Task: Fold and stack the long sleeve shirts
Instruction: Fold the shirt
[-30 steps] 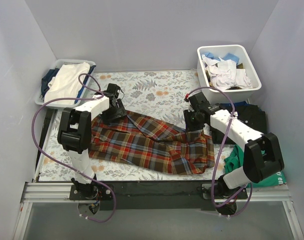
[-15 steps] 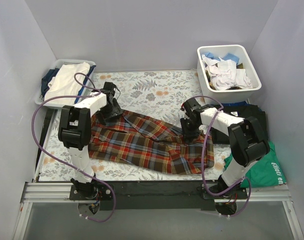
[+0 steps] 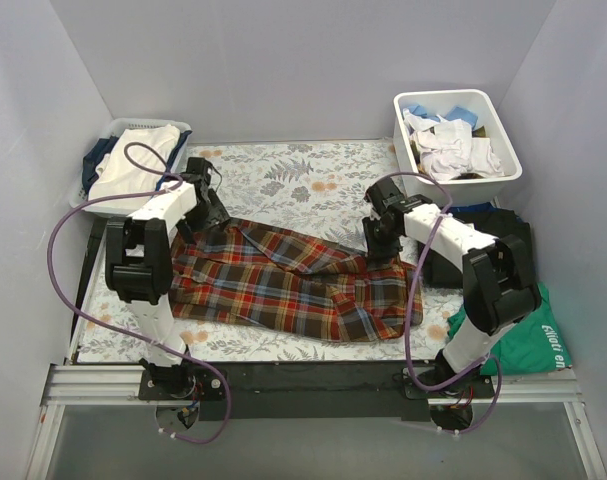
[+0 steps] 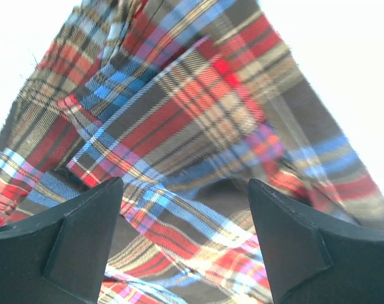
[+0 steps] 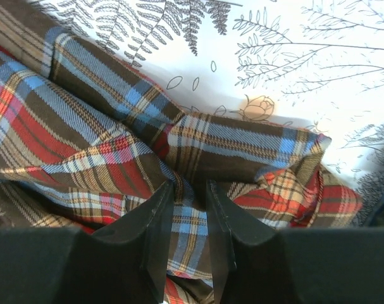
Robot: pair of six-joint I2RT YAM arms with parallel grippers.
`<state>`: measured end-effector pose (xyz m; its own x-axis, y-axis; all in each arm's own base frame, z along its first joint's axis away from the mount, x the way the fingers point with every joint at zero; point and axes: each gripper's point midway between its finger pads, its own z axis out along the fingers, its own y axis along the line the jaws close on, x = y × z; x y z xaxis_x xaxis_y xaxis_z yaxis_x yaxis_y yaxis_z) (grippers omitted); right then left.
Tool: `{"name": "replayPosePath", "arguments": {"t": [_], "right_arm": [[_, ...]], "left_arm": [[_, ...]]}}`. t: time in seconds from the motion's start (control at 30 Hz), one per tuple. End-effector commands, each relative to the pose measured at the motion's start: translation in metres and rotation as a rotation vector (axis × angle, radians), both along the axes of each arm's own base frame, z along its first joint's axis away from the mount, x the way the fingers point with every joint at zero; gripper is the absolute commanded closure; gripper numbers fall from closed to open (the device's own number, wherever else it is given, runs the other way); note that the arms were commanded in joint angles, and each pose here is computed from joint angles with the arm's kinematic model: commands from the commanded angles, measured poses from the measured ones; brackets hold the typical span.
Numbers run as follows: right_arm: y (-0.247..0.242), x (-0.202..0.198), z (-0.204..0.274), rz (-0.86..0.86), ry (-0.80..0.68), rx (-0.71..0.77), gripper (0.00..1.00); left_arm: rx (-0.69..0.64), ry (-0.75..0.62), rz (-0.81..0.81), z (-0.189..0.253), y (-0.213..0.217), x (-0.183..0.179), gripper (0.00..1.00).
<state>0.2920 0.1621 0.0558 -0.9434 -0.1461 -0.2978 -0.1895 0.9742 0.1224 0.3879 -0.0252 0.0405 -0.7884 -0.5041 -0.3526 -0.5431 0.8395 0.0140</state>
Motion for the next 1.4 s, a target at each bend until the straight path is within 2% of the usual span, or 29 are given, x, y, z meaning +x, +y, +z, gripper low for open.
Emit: {"name": "replayPosePath", "arguments": {"t": [0.0,0.17,0.37,0.4,0.6,0.7,0.83,0.87,0.93,0.97,1.0,1.07,1.1,1.2,1.37], "right_arm": [[-0.002,0.013,0.049,-0.015,-0.142,0.03,0.65],[-0.006,-0.019,0.051,-0.016,-0.105,0.064,0.65],[-0.005,-0.074,0.012,-0.028,0.092,0.078,0.65],[-0.006,-0.079,0.007,-0.038,0.114,0.074,0.65],[-0.016,-0.079,-0.025,-0.068,0.204,-0.035,0.65],[-0.015,-0.056,-0.038,-0.072,0.189,-0.093,0.65],[-0.003,-0.005,-0.054,-0.066,0.159,-0.142,0.66],[0.01,0.026,-0.042,-0.069,0.098,-0.116,0.66],[0.012,0.05,-0.054,-0.067,0.103,-0.133,0.66],[0.024,0.083,-0.038,-0.073,0.035,-0.099,0.66],[0.023,0.094,-0.051,-0.082,0.053,-0.108,0.66],[0.031,0.131,-0.034,-0.084,-0.011,-0.076,0.66],[0.029,0.14,-0.042,-0.089,0.001,-0.077,0.66],[0.037,0.167,-0.027,-0.068,-0.052,-0.041,0.66],[0.038,0.17,0.018,-0.057,-0.151,-0.002,0.66]], "left_arm": [[-0.06,-0.254,-0.084,0.086,-0.011,0.036,0.18],[-0.156,-0.347,-0.178,0.121,-0.035,0.057,0.17],[-0.189,-0.373,-0.246,0.125,-0.051,0.063,0.17],[-0.224,-0.371,-0.269,0.125,-0.059,0.062,0.17],[-0.219,-0.364,-0.324,0.12,-0.067,0.065,0.16],[-0.213,-0.371,-0.332,0.122,-0.066,0.068,0.16],[-0.197,-0.375,-0.331,0.122,-0.065,0.07,0.16],[-0.188,-0.369,-0.325,0.121,-0.063,0.069,0.16],[-0.131,-0.354,-0.288,0.118,-0.05,0.066,0.16],[-0.118,-0.36,-0.262,0.122,-0.047,0.064,0.15],[-0.099,-0.35,-0.248,0.121,-0.042,0.061,0.14],[-0.049,-0.346,-0.2,0.122,-0.029,0.056,0.13],[-0.035,-0.338,-0.184,0.124,-0.024,0.052,0.11],[0.009,-0.291,-0.1,0.119,-0.006,0.04,0.11],[-0.018,-0.27,0.035,0.113,0.027,0.024,0.08]]}}
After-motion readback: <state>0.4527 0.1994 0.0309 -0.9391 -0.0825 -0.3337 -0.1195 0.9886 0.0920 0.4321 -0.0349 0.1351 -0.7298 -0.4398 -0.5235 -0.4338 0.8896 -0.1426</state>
